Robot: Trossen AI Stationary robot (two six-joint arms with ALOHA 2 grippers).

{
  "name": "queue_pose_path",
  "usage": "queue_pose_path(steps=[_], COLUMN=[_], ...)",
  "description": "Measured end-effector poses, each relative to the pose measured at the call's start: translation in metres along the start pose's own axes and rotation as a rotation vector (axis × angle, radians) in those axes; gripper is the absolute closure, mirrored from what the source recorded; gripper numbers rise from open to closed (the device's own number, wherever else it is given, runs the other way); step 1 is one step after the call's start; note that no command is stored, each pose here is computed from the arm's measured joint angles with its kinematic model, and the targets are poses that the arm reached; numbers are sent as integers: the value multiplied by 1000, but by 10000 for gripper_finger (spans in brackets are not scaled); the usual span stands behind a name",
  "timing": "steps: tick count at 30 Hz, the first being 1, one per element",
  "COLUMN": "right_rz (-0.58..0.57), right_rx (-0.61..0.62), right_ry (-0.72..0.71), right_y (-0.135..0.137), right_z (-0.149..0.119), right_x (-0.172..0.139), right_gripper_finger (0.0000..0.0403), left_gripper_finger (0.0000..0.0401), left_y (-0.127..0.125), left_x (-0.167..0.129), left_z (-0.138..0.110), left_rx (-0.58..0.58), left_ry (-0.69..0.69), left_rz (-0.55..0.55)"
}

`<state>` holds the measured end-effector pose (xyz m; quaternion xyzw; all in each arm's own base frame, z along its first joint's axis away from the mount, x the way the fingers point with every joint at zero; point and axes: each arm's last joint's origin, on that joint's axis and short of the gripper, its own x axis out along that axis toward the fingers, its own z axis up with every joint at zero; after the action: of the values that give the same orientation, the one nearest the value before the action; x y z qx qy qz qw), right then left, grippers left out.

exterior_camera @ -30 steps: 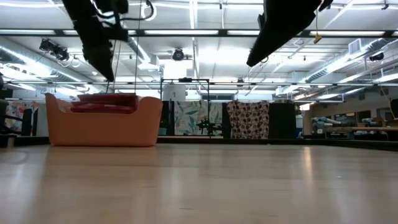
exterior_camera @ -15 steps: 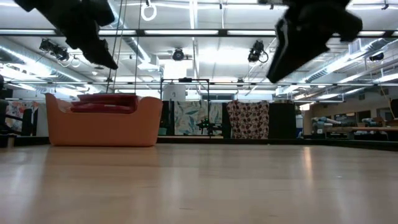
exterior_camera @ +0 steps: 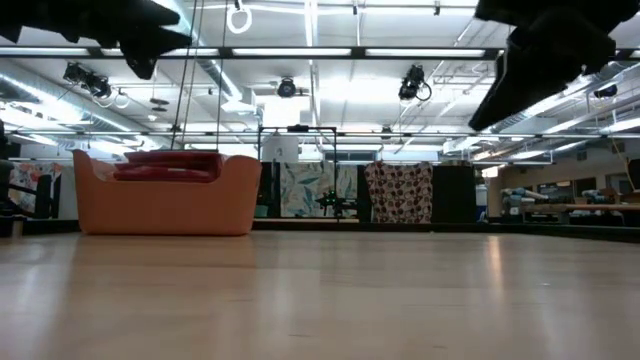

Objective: Sort popcorn bags into baskets
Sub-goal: Return to Home Position

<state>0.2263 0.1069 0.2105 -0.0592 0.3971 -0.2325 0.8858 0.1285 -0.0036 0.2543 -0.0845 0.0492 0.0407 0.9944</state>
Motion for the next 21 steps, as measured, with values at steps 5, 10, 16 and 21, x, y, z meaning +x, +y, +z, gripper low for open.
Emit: queue_pose_path(steps=[5,10,16,21], right_rz=[-2,134,404,573], right_rx=[113,183,218,230], right_ry=[-88,-68,20,61], right_y=[-25,-40,-42,-37], right_z=[-10,-11,-9,-5], right_x=[-17,-30,-42,-46], right_gripper_finger=[233,233,233,233], left_gripper_finger=[229,229,229,229], left_y=[0,0,-1,0], left_x=[-6,-6,-6,-6], left_z=[0,-2,1,1], left_rx=[-35,-140,-477,-497], left_ry=[-92,-75,-94,-92], left_rz=[-21,-27,-53,-52])
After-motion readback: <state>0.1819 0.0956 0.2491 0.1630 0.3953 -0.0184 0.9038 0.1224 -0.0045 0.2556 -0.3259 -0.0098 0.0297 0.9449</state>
